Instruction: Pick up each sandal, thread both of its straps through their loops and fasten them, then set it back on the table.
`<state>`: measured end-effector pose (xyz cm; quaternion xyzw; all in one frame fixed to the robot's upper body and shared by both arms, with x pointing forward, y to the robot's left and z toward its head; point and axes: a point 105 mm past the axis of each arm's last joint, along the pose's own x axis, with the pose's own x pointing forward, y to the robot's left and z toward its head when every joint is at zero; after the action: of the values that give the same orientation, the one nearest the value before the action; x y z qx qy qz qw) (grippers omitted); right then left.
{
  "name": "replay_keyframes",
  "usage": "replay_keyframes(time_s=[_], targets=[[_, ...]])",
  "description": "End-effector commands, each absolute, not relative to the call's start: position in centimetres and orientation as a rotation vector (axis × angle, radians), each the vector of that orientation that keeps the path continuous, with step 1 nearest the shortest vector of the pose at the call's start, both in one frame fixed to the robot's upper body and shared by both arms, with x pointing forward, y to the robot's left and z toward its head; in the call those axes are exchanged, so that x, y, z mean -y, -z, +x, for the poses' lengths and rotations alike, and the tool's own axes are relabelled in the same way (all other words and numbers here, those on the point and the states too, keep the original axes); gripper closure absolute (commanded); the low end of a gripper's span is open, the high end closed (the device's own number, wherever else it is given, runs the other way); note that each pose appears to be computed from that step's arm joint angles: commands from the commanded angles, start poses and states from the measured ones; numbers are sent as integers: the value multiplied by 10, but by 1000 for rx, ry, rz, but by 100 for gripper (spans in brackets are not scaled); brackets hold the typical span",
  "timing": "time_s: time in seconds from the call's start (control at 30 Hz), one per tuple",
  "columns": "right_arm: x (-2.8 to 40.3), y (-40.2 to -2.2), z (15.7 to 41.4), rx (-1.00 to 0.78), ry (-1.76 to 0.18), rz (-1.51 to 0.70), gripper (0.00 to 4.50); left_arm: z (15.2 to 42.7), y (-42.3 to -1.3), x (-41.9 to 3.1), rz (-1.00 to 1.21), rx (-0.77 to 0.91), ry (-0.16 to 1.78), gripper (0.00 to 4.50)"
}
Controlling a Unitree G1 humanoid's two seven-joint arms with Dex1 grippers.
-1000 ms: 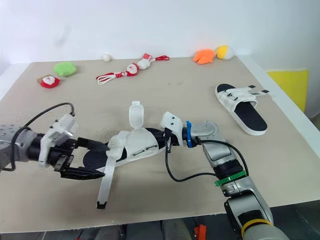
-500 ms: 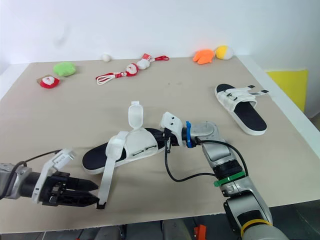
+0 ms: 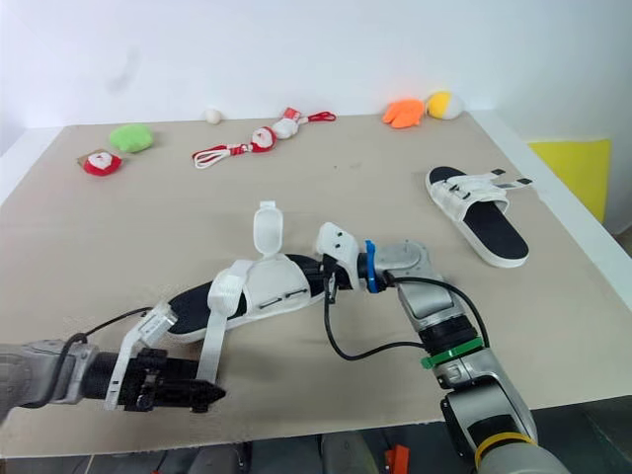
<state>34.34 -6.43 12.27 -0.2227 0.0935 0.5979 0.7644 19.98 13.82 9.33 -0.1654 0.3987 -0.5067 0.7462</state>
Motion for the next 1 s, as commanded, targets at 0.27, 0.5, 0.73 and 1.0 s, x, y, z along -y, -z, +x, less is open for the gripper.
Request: replay_keyframes(time_s=[0.27, 0.5, 0.73, 1.0], targets=[[60, -117, 327, -226, -1364, -497, 450, 225, -109, -150, -330, -774, 1036, 445], [61, -120, 320, -243, -1410, -493, 450, 252, -161, -155, -386, -555, 1047, 445], [62, -118, 325, -250, -1392, -522, 450, 259, -197, -149, -402, -427, 1106, 445], [58, -115, 324, -255, -1386, -537, 450, 265, -233, -124, -314, -178, 1237, 445]])
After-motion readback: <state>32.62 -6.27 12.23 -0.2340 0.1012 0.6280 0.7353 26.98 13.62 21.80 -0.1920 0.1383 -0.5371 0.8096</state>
